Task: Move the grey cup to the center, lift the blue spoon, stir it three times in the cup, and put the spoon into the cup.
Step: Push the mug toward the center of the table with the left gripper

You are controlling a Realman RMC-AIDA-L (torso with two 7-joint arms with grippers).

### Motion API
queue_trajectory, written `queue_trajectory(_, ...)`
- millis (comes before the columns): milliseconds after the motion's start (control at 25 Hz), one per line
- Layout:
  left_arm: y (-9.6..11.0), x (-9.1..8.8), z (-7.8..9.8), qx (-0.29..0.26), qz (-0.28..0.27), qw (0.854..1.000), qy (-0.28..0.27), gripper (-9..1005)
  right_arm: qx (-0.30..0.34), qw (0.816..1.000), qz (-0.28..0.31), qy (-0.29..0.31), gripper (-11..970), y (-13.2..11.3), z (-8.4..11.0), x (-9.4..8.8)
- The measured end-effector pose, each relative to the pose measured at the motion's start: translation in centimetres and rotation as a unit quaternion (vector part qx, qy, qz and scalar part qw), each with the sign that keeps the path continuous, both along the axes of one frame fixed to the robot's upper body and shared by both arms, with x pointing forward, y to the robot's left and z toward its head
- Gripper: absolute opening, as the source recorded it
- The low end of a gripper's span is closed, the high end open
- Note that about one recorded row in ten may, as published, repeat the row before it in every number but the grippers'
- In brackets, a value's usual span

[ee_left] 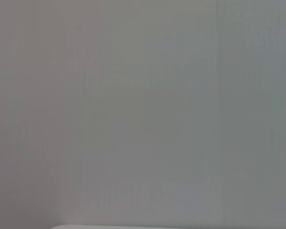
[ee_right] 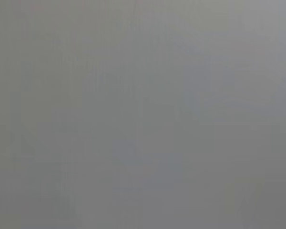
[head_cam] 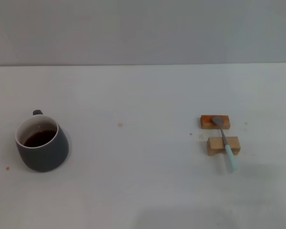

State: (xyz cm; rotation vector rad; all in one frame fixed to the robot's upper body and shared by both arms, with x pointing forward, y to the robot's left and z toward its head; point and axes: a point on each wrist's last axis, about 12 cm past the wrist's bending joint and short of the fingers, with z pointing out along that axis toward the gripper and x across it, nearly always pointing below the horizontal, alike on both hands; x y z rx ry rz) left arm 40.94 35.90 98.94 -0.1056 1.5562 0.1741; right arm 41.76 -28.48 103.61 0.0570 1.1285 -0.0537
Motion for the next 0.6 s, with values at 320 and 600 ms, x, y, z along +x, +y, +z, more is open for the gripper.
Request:
queue_trajectory(320, 0.01, -0.11, -0.03, 0.0, 0.0, 1.0, 0.001, 842, 0.0, 1.0, 0.0, 0.0, 776, -0.01, 0.0, 0.0)
queue_trajectory(600, -0.34, -0.61, 0.18, 0.038, -0.009, 0.999, -0.006, 839, 0.0, 1.0, 0.0, -0.006, 776, -0.01, 0.11, -0.12)
